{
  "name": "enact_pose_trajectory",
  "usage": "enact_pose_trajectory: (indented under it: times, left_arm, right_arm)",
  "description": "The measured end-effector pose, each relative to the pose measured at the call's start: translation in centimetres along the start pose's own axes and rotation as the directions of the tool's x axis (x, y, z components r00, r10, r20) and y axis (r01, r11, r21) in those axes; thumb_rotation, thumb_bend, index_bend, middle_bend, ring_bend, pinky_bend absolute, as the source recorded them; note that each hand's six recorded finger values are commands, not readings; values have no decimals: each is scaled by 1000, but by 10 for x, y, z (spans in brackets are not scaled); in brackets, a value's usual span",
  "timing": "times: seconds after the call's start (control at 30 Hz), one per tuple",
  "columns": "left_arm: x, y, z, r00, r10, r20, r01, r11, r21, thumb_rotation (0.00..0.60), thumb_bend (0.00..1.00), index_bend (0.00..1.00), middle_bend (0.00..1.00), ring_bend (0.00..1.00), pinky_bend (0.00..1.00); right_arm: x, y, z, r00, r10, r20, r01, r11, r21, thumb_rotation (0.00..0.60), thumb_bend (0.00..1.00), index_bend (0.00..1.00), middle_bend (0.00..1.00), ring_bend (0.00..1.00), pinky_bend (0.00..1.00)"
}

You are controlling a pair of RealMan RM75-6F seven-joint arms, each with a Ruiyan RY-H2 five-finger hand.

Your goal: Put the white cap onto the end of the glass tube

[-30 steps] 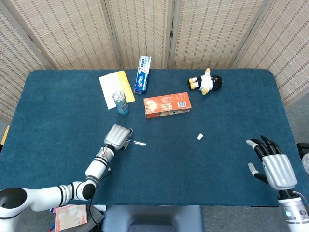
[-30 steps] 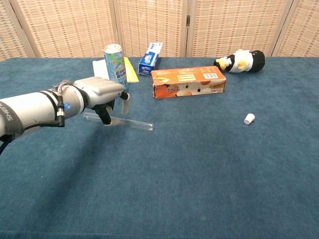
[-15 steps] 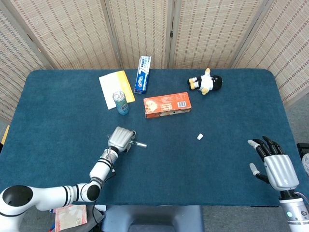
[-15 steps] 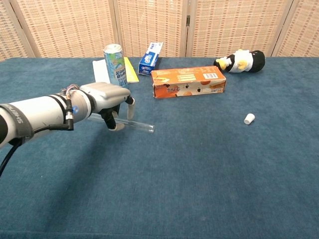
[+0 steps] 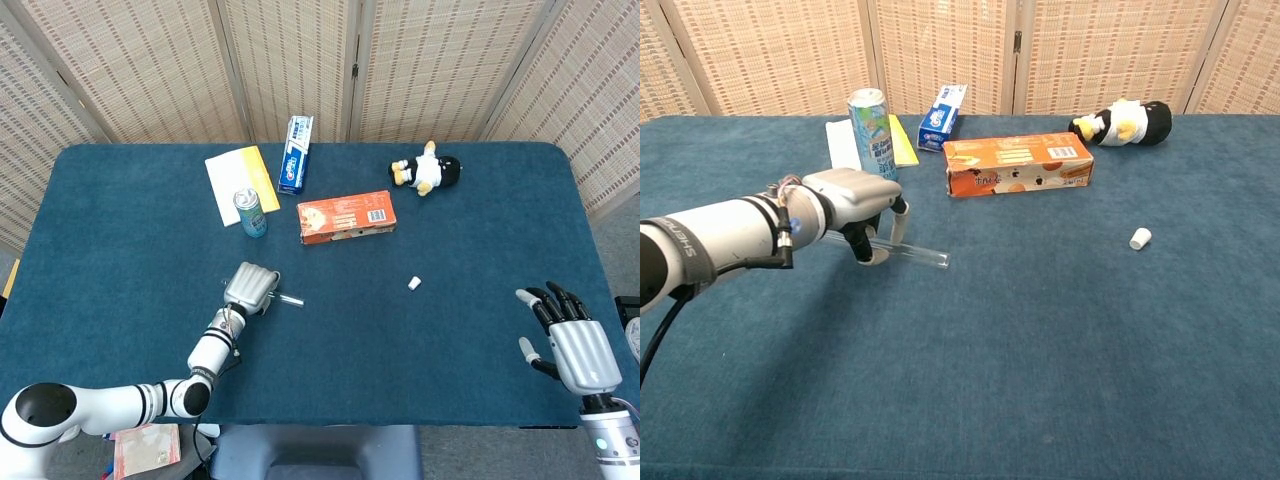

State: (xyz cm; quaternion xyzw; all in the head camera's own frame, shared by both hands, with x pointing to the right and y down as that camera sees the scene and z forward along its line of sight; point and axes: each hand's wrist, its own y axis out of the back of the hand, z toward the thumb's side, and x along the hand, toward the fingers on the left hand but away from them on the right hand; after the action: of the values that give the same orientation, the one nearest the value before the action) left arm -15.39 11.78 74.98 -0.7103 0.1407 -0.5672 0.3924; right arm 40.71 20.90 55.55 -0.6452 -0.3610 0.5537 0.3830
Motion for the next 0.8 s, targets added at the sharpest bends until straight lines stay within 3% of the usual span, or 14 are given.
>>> enact_pose_trajectory:
  times: [0.43, 0.8]
  left_arm:
    - [1, 3, -2, 999, 39, -6, -39, 999, -37, 600, 363, 612, 1000, 1000, 1000]
    - [-12, 17, -26, 996, 90, -28, -93, 982, -163, 600, 364, 662, 1000, 1000, 1000]
  right_arm:
    - [0, 0, 0, 1000, 0, 2, 0, 1000, 0, 600, 349, 168, 173, 64, 136]
    - [-4, 5, 4, 1000, -18, -6, 18, 1000, 15, 600, 353, 168, 197, 66, 136]
